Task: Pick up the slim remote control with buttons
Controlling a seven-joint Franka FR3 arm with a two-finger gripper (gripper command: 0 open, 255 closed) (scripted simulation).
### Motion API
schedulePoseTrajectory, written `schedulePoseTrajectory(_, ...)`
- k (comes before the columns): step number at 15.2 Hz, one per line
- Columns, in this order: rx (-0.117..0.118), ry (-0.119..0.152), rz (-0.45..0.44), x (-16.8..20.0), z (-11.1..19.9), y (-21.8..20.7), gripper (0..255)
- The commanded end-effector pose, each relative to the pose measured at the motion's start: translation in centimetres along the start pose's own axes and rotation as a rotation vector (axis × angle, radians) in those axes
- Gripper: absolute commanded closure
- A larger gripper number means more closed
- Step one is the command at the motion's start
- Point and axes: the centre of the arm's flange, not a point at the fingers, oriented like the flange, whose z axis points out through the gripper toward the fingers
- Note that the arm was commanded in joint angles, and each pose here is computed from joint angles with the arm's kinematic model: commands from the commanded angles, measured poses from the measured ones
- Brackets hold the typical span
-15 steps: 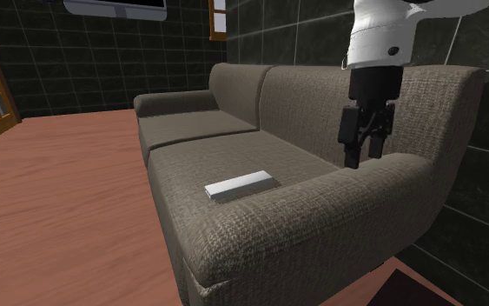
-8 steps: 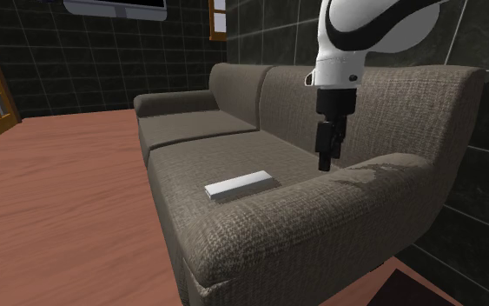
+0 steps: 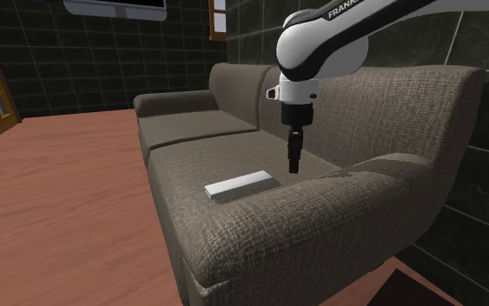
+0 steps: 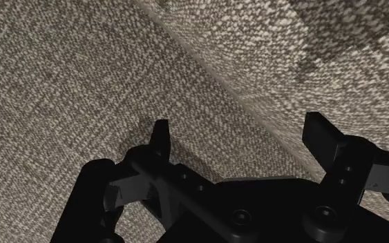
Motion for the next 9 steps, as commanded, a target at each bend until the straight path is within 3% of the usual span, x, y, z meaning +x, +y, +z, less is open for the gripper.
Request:
schedulePoseTrajectory(1, -0.012, 0.004, -0.092, 2.2, 0.9, 0.8, 0)
schedulePoseTrajectory(9, -0.058, 0.021, -0.439, 11.6, 4.0, 2.4, 0)
